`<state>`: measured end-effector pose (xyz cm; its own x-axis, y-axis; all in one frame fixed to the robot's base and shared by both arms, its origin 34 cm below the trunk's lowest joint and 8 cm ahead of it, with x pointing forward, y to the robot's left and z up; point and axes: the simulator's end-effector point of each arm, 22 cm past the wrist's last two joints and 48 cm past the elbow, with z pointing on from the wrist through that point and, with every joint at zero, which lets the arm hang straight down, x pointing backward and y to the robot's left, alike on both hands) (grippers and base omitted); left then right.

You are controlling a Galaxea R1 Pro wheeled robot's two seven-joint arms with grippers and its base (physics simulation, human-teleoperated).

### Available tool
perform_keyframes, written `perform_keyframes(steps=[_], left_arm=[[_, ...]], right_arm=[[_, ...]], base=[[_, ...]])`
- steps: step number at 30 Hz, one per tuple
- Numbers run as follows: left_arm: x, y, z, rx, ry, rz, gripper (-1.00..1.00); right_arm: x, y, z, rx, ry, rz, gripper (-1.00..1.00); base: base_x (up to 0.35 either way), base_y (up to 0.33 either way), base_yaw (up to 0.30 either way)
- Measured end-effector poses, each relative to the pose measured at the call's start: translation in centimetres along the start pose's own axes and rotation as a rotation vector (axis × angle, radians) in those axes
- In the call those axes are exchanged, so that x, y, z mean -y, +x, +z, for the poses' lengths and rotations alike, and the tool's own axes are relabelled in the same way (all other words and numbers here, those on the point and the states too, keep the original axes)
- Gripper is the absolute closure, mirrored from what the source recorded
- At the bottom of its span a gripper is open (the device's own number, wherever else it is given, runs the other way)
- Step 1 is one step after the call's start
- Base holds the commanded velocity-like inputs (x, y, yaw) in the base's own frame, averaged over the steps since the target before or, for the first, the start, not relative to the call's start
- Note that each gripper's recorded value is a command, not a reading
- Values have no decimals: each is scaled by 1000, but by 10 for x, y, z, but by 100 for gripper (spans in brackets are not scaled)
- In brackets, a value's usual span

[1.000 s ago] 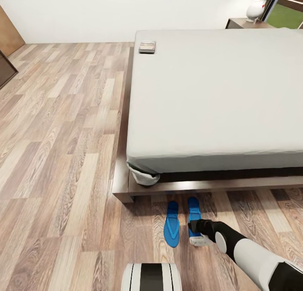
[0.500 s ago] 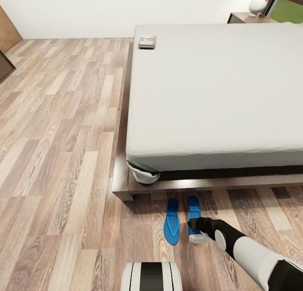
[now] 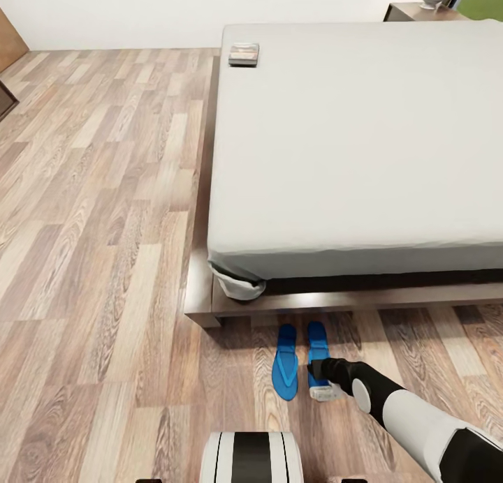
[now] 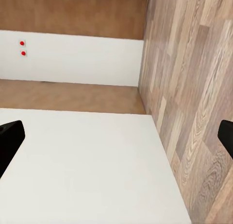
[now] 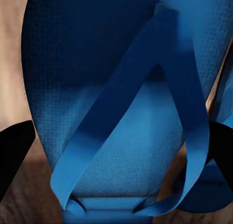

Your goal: In the bedroom, move the book from the bed onto either nightstand, and place the two sandals side by side next to the bed.

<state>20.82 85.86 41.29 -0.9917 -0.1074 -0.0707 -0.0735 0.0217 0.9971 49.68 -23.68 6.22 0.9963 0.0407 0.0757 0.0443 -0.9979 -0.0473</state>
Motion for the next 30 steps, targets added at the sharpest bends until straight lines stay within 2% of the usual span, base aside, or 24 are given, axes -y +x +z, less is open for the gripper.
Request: perform_keyframes(steps=[17,21,30], left_arm=[[2,3,0,-1,-2,19,-100],[-3,15,1,-1,-5,49,-100],[-4,22,2,-1,-7,81,-100]], right_arm=[[-2,2,5,4,-3,-2,100],[-2,4,5,2,-4,-2,100],[-1,-1,12,6,0,1,100]], base=[[0,0,0],[0,0,0],[0,0,0]])
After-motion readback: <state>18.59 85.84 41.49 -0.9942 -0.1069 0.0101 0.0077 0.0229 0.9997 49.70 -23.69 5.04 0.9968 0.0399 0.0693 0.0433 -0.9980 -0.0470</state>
